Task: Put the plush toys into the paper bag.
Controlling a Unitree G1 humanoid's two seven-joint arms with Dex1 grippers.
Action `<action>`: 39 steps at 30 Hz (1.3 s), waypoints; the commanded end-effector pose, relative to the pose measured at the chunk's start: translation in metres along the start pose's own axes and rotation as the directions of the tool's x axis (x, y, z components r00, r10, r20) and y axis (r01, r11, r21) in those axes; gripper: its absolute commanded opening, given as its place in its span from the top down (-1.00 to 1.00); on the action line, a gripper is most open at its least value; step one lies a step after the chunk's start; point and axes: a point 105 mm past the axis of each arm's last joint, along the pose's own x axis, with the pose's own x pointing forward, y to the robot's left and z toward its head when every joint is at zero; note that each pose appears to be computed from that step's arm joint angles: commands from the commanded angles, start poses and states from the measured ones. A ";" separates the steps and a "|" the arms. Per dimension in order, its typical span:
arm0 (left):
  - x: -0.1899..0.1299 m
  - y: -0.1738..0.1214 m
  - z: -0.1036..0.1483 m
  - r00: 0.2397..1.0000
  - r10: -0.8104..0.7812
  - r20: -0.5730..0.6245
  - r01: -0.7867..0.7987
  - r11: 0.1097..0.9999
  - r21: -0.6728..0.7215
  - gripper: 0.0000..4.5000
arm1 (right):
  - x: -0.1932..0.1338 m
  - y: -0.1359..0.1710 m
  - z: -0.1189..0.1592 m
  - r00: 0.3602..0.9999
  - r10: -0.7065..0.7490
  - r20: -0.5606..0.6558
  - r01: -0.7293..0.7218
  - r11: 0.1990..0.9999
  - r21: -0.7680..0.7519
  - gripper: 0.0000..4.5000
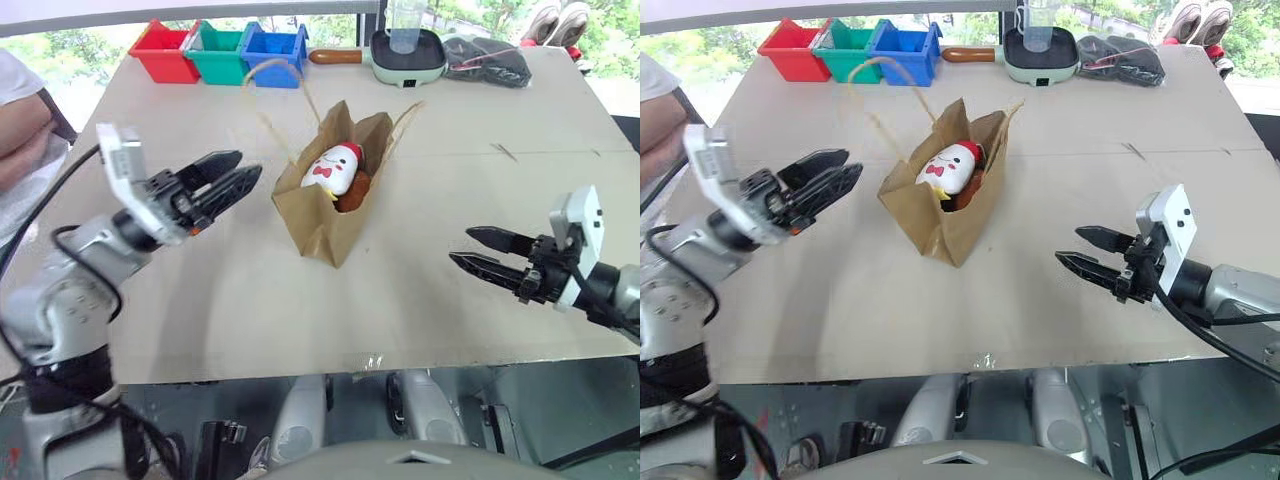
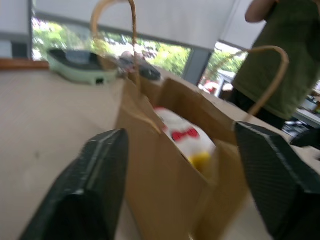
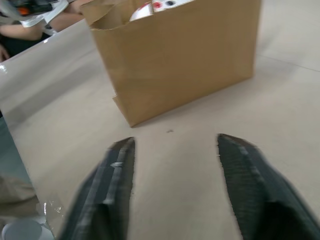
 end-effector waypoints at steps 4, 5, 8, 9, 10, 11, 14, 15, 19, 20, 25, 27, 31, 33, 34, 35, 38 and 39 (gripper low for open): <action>-0.009 -0.027 -0.023 0.995 -0.005 -0.097 0.006 1.000 0.012 -1.00 | 0.039 0.000 0.004 0.998 0.035 0.053 -0.030 0.995 -0.093 0.97; -0.006 -0.029 -0.026 0.995 0.001 -0.098 0.000 1.000 0.015 -1.00 | 0.045 0.000 0.005 0.997 0.041 0.064 -0.034 0.995 -0.097 0.97; 0.002 -0.029 -0.039 0.992 0.045 -0.116 -0.039 0.998 0.049 -1.00 | 0.062 -0.007 0.002 0.998 0.012 0.068 -0.003 0.993 -0.117 0.97; 0.009 -0.031 -0.042 0.993 0.058 -0.103 -0.053 0.997 0.052 -1.00 | 0.070 -0.006 0.001 0.998 0.025 0.063 -0.016 0.990 -0.143 0.97; 0.018 -0.036 -0.046 0.994 0.068 -0.090 -0.063 0.996 0.062 -1.00 | 0.078 -0.004 0.005 0.995 0.048 0.082 -0.035 0.987 -0.154 0.97; 0.024 -0.039 -0.049 0.994 0.076 -0.079 -0.070 0.995 0.071 -1.00 | 0.085 -0.002 0.009 0.993 0.065 0.097 -0.049 0.985 -0.164 0.97; 0.035 -0.041 -0.060 0.987 0.145 -0.075 -0.135 0.983 0.123 -1.00 | 0.103 0.003 0.017 0.985 0.108 0.137 -0.083 0.981 -0.177 0.97; 0.037 -0.042 -0.061 0.984 0.163 -0.067 -0.153 0.978 0.142 -1.00 | 0.107 0.005 0.019 0.982 0.119 0.146 -0.092 0.980 -0.179 0.97; 0.050 -0.048 -0.062 0.982 0.188 -0.011 -0.184 0.969 0.167 -1.00 | 0.113 0.008 0.023 0.977 0.141 0.161 -0.110 0.976 -0.189 0.97; 0.054 -0.049 -0.064 0.980 0.201 -0.005 -0.197 0.964 0.177 -1.00 | 0.112 0.009 0.023 0.976 0.145 0.162 -0.113 0.975 -0.189 0.97; 0.065 -0.051 -0.072 0.967 0.251 0.035 -0.252 0.939 0.232 -1.00 | 0.110 0.016 0.023 0.975 0.155 0.162 -0.122 0.973 -0.197 0.97; 0.069 -0.057 -0.074 0.971 0.232 0.051 -0.237 0.947 0.218 -1.00 | 0.110 0.019 0.025 0.973 0.159 0.166 -0.125 0.972 -0.199 0.97; 0.065 -0.070 -0.083 0.984 0.175 0.046 -0.181 0.960 0.212 -1.00 | 0.111 0.025 0.027 0.971 0.182 0.155 -0.146 0.965 -0.220 0.97; 0.060 -0.067 -0.083 0.983 0.179 0.049 -0.186 0.959 0.214 -1.00 | 0.113 0.027 0.027 0.970 0.192 0.150 -0.156 0.962 -0.225 0.97; 0.058 -0.065 -0.083 0.982 0.184 0.049 -0.190 0.957 0.218 -1.00 | 0.114 0.028 0.027 0.969 0.198 0.150 -0.161 0.960 -0.227 0.97; 0.058 -0.063 -0.084 0.981 0.188 0.048 -0.194 0.955 0.225 -1.00 | 0.114 0.028 0.028 0.968 0.202 0.150 -0.165 0.959 -0.229 0.97; 0.064 -0.059 -0.085 0.979 0.197 0.052 -0.204 0.950 0.237 -1.00 | 0.117 0.030 0.029 0.965 0.212 0.153 -0.174 0.957 -0.231 0.97; 0.067 -0.058 -0.085 0.977 0.206 0.055 -0.213 0.948 0.236 -1.00 | 0.118 0.031 0.029 0.964 0.216 0.153 -0.177 0.956 -0.232 0.97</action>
